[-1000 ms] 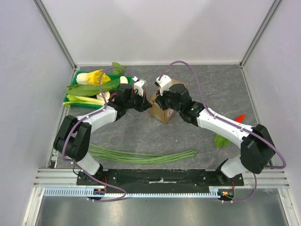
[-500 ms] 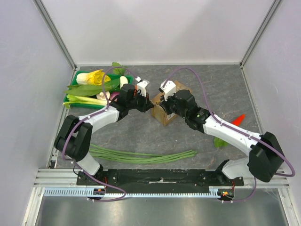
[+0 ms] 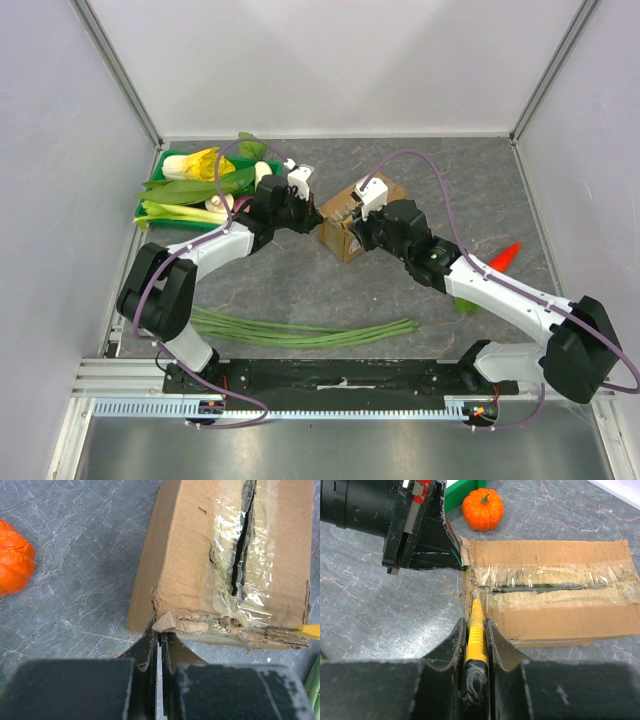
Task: Unpack the express box
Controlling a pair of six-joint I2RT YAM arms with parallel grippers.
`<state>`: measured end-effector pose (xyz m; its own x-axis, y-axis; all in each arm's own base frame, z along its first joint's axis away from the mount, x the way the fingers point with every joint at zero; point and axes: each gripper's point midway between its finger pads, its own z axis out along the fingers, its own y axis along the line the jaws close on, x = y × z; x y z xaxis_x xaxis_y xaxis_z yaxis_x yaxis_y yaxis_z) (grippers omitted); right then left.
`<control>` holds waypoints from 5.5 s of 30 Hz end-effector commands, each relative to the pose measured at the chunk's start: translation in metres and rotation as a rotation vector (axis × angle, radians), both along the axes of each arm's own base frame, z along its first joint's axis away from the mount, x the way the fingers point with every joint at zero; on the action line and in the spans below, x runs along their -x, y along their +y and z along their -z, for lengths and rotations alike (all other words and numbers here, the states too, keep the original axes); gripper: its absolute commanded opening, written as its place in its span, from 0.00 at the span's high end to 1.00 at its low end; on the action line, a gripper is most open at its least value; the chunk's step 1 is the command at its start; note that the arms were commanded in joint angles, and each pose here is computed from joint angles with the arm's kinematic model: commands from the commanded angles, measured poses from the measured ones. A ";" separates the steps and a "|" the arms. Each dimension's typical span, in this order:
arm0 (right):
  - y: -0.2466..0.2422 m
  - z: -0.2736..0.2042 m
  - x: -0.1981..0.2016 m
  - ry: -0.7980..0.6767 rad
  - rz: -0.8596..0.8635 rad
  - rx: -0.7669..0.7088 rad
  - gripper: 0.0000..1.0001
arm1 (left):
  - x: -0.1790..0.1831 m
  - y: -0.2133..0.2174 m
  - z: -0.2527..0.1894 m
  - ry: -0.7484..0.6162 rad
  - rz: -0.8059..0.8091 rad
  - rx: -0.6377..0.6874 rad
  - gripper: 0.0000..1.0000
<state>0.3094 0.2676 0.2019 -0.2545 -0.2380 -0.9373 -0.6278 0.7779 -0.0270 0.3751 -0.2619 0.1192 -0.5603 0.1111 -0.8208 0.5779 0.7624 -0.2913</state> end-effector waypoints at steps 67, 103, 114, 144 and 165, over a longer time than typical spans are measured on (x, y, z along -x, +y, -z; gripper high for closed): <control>0.044 -0.058 -0.049 -0.089 0.012 -0.104 1.00 | -0.005 0.002 -0.009 -0.084 -0.074 -0.065 0.98; -0.007 0.007 -0.023 -0.152 -0.012 0.170 1.00 | -0.017 0.014 0.008 -0.067 -0.150 -0.133 0.98; -0.023 0.005 -0.012 -0.150 -0.013 0.215 1.00 | -0.019 0.015 0.004 -0.079 -0.154 -0.139 0.98; 0.056 -0.050 -0.053 -0.231 -0.129 0.004 1.00 | -0.008 0.005 -0.008 -0.140 -0.024 -0.136 0.98; 0.043 -0.058 -0.055 -0.268 -0.073 0.013 1.00 | -0.011 0.007 -0.004 -0.159 -0.028 -0.153 0.98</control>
<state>0.3579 0.3109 0.2238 -0.0538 -0.3191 -0.9462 -0.6819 0.7039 -0.1986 0.3831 -0.2603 0.1200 -0.4684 0.1942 -0.8619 0.5749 0.8077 -0.1304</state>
